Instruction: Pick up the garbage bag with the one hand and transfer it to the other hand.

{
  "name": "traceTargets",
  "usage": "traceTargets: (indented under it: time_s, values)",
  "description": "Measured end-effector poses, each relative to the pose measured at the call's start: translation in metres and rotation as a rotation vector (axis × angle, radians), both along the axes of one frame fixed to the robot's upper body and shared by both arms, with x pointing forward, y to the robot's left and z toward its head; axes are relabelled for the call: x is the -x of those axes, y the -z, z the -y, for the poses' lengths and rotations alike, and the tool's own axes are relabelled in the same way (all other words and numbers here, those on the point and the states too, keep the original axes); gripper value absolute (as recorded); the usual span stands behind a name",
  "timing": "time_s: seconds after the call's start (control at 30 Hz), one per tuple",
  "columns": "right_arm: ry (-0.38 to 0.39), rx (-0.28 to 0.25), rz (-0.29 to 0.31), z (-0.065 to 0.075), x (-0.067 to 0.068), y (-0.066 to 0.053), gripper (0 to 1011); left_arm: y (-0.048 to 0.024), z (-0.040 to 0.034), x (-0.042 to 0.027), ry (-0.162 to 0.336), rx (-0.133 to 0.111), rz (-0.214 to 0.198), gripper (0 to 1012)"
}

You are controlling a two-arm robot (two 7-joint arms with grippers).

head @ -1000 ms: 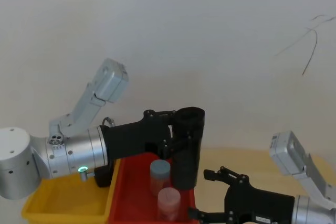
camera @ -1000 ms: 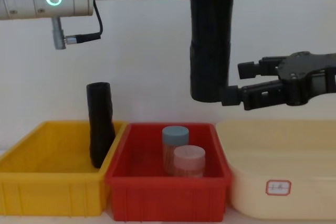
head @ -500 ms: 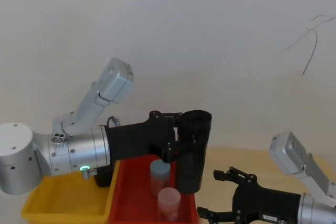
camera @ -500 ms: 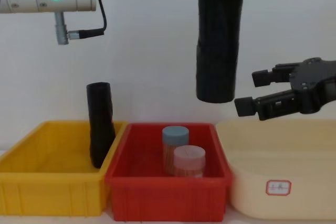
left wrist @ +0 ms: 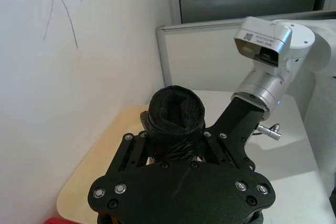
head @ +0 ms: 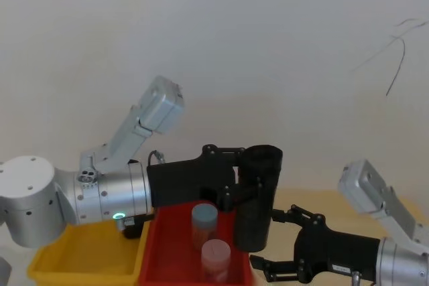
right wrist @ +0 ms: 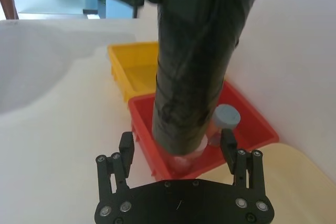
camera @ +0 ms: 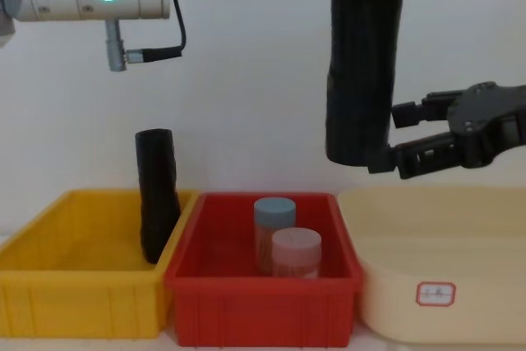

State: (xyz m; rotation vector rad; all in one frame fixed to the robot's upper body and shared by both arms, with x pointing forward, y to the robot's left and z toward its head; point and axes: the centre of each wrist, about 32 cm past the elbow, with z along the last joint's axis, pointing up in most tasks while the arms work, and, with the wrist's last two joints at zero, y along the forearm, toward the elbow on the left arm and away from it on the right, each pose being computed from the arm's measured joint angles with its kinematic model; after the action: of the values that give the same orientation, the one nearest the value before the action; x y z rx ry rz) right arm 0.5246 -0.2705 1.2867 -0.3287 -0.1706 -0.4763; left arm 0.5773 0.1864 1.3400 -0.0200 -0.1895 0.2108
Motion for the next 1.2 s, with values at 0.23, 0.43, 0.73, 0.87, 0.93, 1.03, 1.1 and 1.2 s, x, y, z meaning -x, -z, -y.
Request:
traceTargets:
  time_s: [0.23, 0.43, 0.73, 0.87, 0.93, 1.03, 1.1, 1.2]
  values:
    - [-0.009, -0.026, 0.01, -0.005, -0.005, -0.005, 1001, 0.0028, 0.006, -0.0004, 0.011, 0.005, -0.01, 375]
    - [-0.016, -0.046, 0.013, -0.009, -0.009, -0.007, 1001, 0.0045, 0.0106, 0.0, 0.016, 0.015, -0.019, 375]
    - [-0.023, -0.081, 0.015, -0.016, -0.013, -0.01, 1001, 0.0064, 0.0142, 0.0017, 0.02, 0.034, -0.038, 375]
    - [-0.023, -0.091, 0.015, -0.018, -0.015, -0.01, 929, 0.0063, 0.0153, 0.0025, 0.021, 0.042, -0.046, 375]
    - [-0.023, -0.094, 0.015, -0.019, -0.015, -0.01, 908, 0.0064, 0.0158, 0.0029, 0.021, 0.046, -0.051, 375]
    - [-0.024, -0.099, 0.015, -0.02, -0.016, -0.01, 820, 0.0063, 0.0163, 0.0033, 0.022, 0.05, -0.055, 375]
    - [-0.024, -0.101, 0.015, -0.02, -0.016, -0.01, 749, 0.0062, 0.0164, 0.0034, 0.022, 0.051, -0.056, 375]
    - [-0.024, -0.103, 0.014, -0.021, -0.017, -0.01, 677, 0.0062, 0.0167, 0.0036, 0.022, 0.054, -0.059, 375]
